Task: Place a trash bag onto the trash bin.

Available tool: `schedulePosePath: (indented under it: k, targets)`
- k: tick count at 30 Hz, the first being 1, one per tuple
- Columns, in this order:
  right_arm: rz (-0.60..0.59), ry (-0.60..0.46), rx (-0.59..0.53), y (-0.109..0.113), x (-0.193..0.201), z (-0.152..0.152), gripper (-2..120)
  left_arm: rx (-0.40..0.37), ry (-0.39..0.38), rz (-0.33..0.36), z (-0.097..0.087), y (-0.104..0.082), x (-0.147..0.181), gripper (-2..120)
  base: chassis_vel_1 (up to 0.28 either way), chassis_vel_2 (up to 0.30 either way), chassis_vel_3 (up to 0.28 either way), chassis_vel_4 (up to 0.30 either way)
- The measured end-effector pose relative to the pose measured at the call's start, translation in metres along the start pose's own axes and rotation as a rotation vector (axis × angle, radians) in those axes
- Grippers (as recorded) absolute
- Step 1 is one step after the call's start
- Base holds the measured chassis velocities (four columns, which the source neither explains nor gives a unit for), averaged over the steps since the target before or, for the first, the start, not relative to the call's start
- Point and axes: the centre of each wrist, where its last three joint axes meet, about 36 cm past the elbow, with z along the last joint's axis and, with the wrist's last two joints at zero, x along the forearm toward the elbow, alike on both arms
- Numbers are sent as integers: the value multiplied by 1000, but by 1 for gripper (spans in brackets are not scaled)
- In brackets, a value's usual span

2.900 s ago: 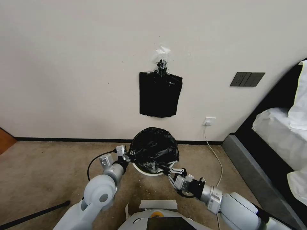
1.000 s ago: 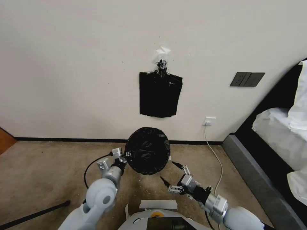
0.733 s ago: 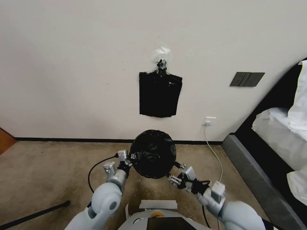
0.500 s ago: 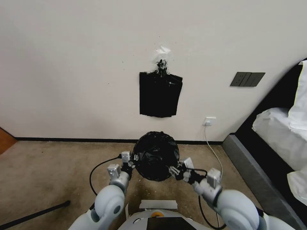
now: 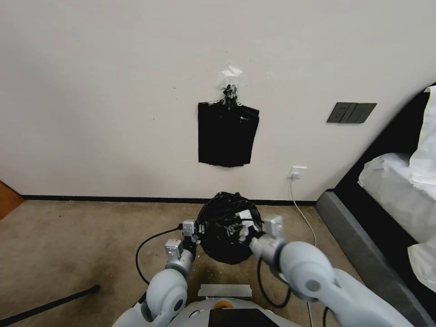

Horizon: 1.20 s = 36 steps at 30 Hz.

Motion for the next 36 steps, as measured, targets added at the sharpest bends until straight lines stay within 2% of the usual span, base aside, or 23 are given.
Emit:
schedulePosePath:
  k: [6,14,36]
  targets:
    - [93,29,43,0,-26,1,0,-10,-3,-1,0,1,2,1,0,0,0,0]
    - [154,64,96,2,-47,9,0,-21,-14,1,-1,-1,3,1,0,0,0,0]
    - [206,105,111,6,-79,20,0,-9,-18,12,-1,-5,8,1,0,0,0,0]
